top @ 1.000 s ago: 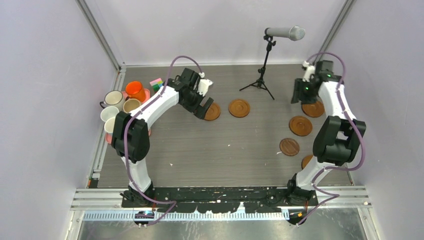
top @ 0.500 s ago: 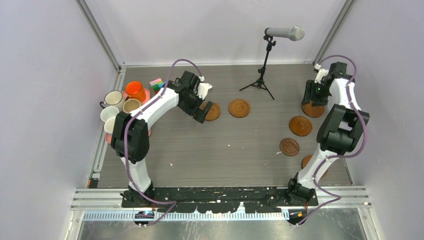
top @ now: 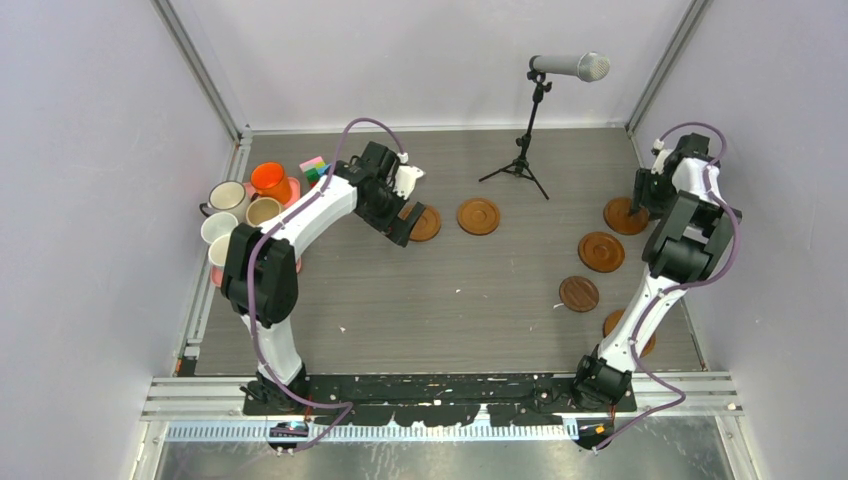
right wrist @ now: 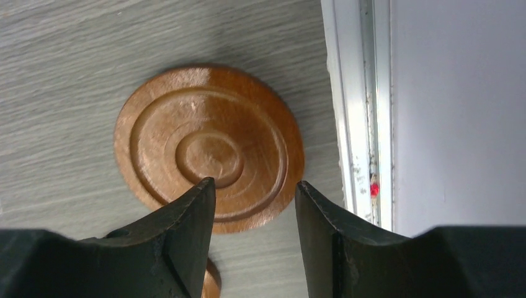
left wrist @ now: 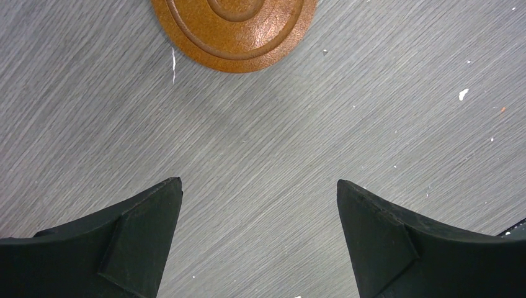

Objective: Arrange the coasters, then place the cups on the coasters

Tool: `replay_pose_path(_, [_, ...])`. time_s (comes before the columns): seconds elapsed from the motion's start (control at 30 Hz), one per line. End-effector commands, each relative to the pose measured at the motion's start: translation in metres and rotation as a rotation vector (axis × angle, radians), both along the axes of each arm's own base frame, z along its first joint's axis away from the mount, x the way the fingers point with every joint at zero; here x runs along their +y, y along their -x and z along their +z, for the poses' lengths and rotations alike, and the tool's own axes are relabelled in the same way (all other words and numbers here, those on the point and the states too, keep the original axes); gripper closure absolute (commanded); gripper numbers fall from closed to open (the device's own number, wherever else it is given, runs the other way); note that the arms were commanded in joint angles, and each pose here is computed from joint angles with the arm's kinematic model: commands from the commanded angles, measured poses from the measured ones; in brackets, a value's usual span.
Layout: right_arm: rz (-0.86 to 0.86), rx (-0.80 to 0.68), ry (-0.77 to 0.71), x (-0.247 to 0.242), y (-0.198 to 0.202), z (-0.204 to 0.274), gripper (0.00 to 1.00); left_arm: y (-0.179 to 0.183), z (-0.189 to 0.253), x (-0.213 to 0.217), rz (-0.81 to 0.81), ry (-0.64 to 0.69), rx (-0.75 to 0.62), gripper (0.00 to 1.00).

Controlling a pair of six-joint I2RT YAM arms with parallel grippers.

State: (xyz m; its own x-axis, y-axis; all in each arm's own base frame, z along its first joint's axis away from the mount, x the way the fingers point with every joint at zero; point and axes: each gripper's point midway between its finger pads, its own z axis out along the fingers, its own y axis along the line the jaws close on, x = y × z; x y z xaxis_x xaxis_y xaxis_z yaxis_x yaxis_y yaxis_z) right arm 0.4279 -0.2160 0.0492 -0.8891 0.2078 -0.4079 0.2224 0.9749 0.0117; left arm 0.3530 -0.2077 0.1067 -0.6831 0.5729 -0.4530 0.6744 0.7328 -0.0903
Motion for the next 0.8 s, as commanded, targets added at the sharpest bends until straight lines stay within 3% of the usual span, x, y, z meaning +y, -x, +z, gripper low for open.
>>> replay_pose_path(0.0, [0.01,-0.012,0.063,-0.016,-0.016,-0.006,0.46,0.001,0.023,0.004,-0.006,0.013,-0.052,0.03])
replay_pose_path(0.37, [0.109,0.019,-0.08,0.034,0.0,-0.023,0.54,0.002,0.024,0.008,0.001,0.001,-0.06,0.03])
replay_pose_path(0.77, [0.224,0.014,-0.079,0.099,-0.001,-0.021,0.57,0.005,0.023,0.01,0.006,-0.002,-0.052,0.03])
